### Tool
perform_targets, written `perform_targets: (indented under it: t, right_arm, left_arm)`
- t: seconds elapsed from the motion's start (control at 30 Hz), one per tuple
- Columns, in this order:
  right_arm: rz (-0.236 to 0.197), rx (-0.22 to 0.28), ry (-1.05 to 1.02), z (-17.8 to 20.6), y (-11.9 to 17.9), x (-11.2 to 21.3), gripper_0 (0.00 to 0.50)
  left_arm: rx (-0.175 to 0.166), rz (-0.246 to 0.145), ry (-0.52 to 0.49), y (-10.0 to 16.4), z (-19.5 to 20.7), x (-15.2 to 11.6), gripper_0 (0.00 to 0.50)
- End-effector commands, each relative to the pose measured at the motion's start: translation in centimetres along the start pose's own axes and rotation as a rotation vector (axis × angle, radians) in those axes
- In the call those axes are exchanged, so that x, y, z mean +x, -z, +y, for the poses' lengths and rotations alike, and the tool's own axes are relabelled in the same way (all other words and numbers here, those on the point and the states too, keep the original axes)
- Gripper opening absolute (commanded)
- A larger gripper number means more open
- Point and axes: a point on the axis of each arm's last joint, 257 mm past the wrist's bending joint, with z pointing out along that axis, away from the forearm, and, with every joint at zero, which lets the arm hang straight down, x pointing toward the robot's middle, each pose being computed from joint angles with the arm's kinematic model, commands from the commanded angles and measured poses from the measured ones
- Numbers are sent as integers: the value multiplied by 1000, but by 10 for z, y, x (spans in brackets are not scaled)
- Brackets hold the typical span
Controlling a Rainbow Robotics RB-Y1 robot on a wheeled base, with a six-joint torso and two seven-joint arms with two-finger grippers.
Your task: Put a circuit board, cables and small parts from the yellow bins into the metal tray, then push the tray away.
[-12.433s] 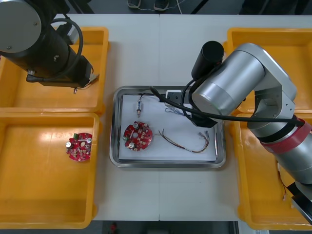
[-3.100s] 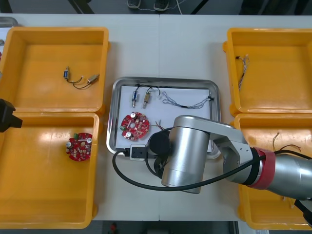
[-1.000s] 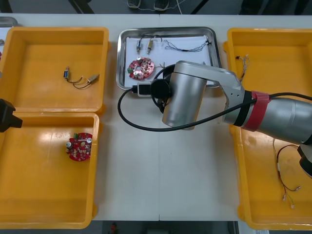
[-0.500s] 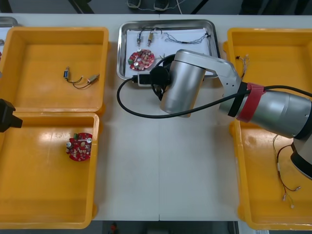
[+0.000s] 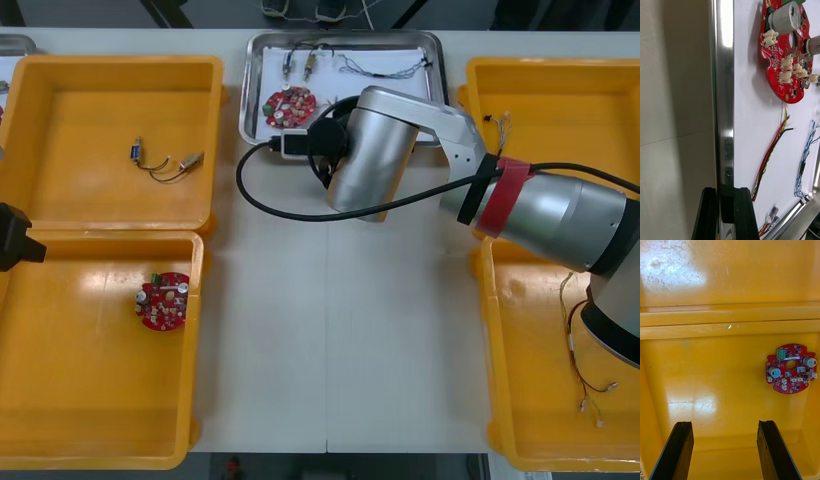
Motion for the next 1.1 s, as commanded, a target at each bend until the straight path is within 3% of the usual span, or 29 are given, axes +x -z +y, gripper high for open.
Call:
perform_targets:
  t: [0.03,0.13,0.27,0.3,0.33,0.4,0.43,0.57,0.63,0.7,1.0,1.1]
  right_arm:
    - [-52,82,5,-48,15,-27,0]
    - [-50,83,5,-48,14,-27,0]
    - [-50,88,2,-49,15,-27,176]
    - [-48,90,2,-50,14,-26,240]
    - [-48,90,2,-50,14,-26,240]
    - [-50,88,0,-49,15,-27,319]
    - [-50,88,0,-49,15,-27,319]
    - [-54,85,1,-48,15,-31,417]
    - [-58,83,-2,-46,16,-33,431]
    - [-65,76,-19,-44,17,-36,493]
    - [-64,15,-79,-13,18,-31,500]
    - [-43,-11,-93,-3,24,-27,500]
  left_arm:
    - [-9,-20,21,5,2,0,500]
    - [-9,-20,21,5,2,0,500]
    - [-9,-20,21,5,2,0,500]
    - [-9,-20,21,5,2,0,500]
    - [-9,-20,21,5,2,0,500]
    - [-9,-20,21,5,2,0,500]
    - [-9,-20,21,5,2,0,500]
    - [-9,-20,21,5,2,0,500]
    - [-9,-20,21,5,2,0,500]
    - [-9,-20,21,5,2,0,500]
    - [-9,-20,21,5,2,0,500]
    - [-9,-20,21,5,2,0,500]
